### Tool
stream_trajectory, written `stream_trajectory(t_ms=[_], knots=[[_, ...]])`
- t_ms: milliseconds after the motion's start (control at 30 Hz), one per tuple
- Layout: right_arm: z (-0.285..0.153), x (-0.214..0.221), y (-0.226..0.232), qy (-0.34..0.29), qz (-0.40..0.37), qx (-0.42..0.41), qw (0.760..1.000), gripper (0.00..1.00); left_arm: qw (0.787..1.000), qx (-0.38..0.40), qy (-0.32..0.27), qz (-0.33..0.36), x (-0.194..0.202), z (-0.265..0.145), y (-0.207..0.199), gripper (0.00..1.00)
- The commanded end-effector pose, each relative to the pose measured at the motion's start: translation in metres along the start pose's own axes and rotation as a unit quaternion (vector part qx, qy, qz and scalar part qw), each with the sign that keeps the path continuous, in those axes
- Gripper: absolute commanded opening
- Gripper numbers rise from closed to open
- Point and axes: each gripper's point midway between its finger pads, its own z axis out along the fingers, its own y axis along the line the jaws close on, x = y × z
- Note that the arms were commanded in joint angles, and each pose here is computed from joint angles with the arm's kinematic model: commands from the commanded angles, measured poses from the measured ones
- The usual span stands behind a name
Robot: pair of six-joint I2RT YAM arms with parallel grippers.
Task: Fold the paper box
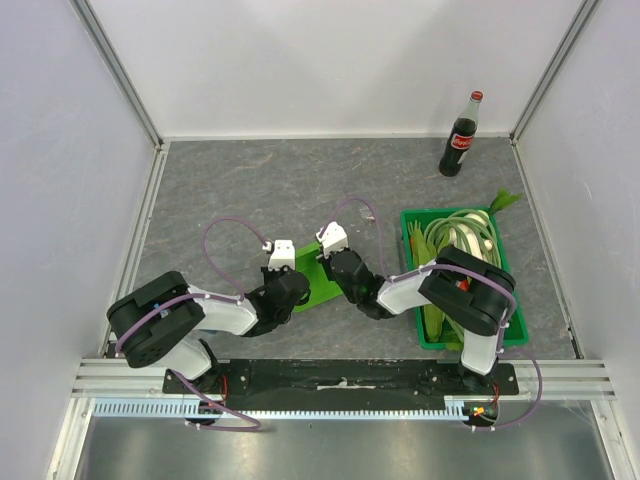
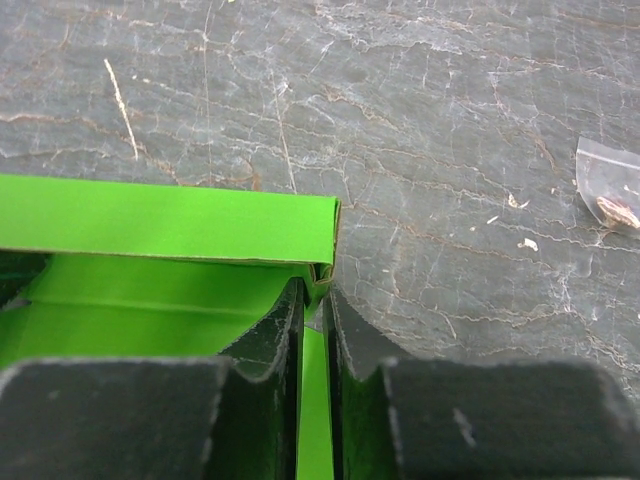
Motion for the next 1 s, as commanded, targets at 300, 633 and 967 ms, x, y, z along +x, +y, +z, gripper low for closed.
stream_trajectory(t_ms=[300,633,967], knots=[[-0.001,-0.006,-0.038,-0.007,0.058,0.245,0.968,0.0,0.995,0.017,0.013,-0.093,-0.006,-0.009,-0.011,0.02],[0.014,-0.016,0.012,-0.033,0.065,0.097,0.993,0.0,0.99,0.053,0.036,-0.125,-0.007,-0.016,-0.027,0.02],[0.001,-0.021,0.01,-0.043,0.075,-0.008,0.996,0.08,0.99,0.044,0.034,-0.127,-0.003,-0.018,-0.018,0.02]])
